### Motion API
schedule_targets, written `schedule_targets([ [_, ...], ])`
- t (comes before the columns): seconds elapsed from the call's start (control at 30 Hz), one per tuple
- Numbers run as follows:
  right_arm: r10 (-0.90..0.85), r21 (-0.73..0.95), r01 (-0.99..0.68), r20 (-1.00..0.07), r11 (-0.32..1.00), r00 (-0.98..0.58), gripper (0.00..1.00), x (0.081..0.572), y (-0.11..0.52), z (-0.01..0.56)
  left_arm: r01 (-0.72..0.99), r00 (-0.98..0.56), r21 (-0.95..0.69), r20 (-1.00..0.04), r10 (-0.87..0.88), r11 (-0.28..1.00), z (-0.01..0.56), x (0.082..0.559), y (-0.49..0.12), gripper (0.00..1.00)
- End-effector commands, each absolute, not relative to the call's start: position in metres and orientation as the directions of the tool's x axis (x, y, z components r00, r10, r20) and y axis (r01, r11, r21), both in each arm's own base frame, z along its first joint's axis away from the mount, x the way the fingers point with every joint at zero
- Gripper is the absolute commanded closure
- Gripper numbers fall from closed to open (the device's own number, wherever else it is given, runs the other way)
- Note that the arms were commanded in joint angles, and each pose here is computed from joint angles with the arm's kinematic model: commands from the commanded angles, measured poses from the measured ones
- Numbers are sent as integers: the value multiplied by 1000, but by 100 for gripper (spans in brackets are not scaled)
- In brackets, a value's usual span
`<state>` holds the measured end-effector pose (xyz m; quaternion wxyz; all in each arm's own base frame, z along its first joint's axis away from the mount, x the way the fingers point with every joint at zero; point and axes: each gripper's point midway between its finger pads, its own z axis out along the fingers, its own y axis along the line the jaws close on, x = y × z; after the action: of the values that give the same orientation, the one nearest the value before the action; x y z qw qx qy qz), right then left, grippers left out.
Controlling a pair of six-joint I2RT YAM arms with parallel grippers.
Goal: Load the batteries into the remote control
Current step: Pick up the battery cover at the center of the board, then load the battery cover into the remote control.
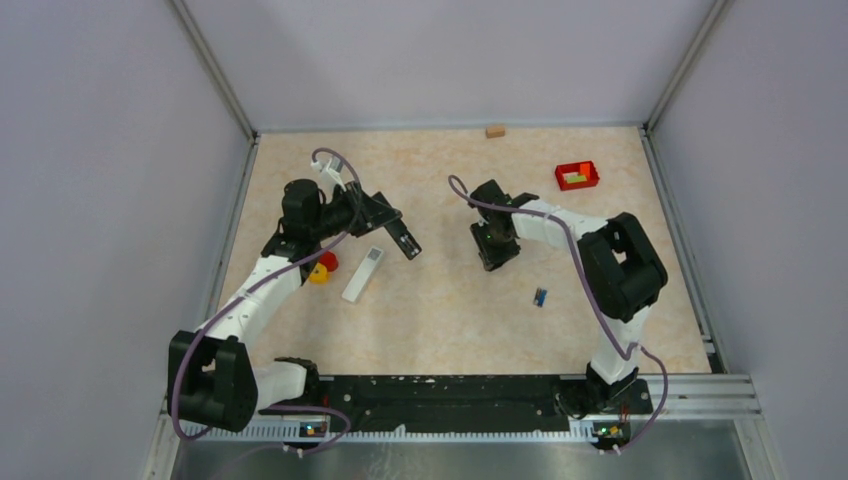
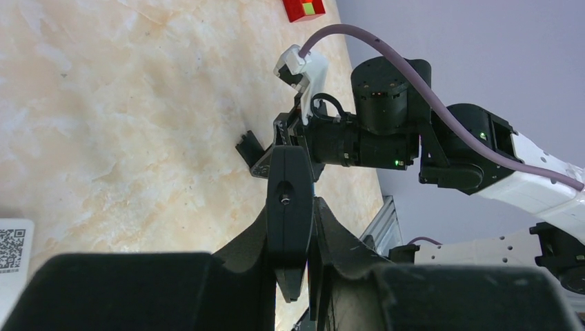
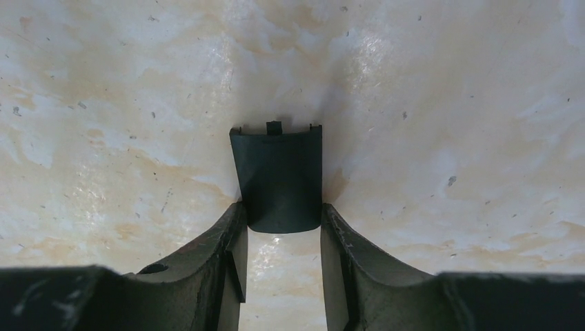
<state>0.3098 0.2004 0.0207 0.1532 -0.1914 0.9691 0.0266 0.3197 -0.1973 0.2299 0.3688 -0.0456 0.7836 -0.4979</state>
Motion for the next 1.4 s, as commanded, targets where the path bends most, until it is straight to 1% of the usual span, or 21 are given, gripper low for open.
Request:
schedule_targets([
  [0.0,-342,-1,-373,-402,928,-849,71,321,206,42,375,-707,-800,-573,-414,468,244,315,-202,100],
  [0.17,-326,59,-403,-486,913,-811,71,319,215,76,367,-727,-805,-561,-396,465,233,315,-211,100],
  [0.37,-326,154,-491,-575,858,-750,71,298,226,110,371,-740,-807,-556,-378,459,222,319,-232,100],
  [0.53,-335,208,-634,-705,745,-625,72,269,250,149,422,-697,-780,-605,-385,462,224,327,-244,100],
  [0.63,-335,186,-700,-774,689,-536,72,255,264,172,443,-673,-772,-623,-400,456,227,332,-248,100],
  [0.7,-341,160,-723,-800,672,-493,72,248,270,182,448,-672,-780,-617,-411,438,229,335,-252,100],
  [0.8,-350,118,-745,-827,657,-440,73,243,278,193,463,-678,-785,-612,-406,411,231,336,-261,100],
  [0.9,-363,72,-738,-836,671,-412,73,244,280,200,462,-682,-782,-615,-397,418,226,339,-264,100],
  [1.17,-391,22,-695,-814,719,-430,73,257,285,200,486,-676,-775,-626,-388,404,227,333,-267,100],
  [1.37,-388,42,-715,-817,698,-426,73,256,310,193,499,-686,-774,-627,-368,389,222,328,-270,100],
])
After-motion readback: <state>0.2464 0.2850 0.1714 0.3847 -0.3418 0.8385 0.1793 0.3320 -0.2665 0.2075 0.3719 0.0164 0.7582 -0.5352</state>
